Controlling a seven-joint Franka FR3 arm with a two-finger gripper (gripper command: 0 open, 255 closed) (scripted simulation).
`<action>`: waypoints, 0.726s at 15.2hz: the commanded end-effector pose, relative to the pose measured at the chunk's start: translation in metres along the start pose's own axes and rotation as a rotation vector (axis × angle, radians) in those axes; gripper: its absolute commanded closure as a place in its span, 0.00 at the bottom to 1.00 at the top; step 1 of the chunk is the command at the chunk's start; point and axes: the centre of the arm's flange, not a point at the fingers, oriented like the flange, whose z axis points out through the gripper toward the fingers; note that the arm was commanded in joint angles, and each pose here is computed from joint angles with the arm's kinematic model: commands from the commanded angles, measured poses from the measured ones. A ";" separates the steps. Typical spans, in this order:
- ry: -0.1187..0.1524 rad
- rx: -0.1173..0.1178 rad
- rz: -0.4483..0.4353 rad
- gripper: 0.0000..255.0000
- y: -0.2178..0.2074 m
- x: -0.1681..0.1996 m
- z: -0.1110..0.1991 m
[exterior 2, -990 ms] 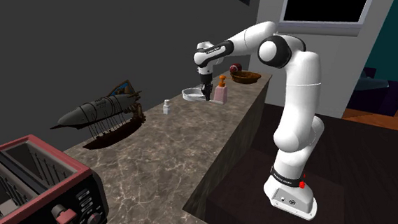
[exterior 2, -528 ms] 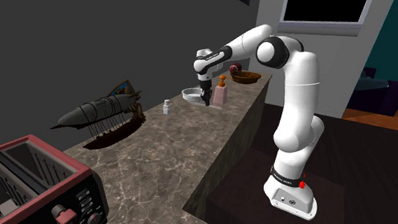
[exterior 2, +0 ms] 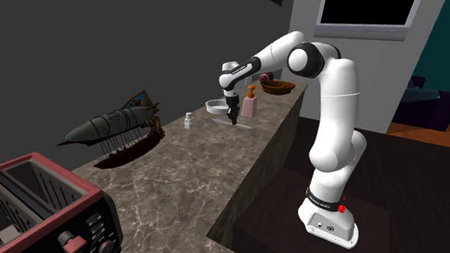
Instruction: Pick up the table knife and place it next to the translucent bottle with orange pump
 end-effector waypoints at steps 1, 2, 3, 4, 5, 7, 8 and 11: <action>0.000 0.000 0.000 1.00 0.000 0.000 0.000; 0.000 0.000 0.000 1.00 0.000 0.000 0.000; 0.000 0.000 0.000 1.00 0.000 0.000 0.000; 0.000 0.000 0.000 1.00 0.000 0.000 0.000; 0.000 0.000 0.000 1.00 0.000 0.000 0.000; 0.000 0.000 0.000 0.00 0.000 0.000 0.000; 0.000 0.000 0.000 0.00 0.000 0.000 0.000; 0.000 0.000 0.000 0.00 0.000 0.000 0.000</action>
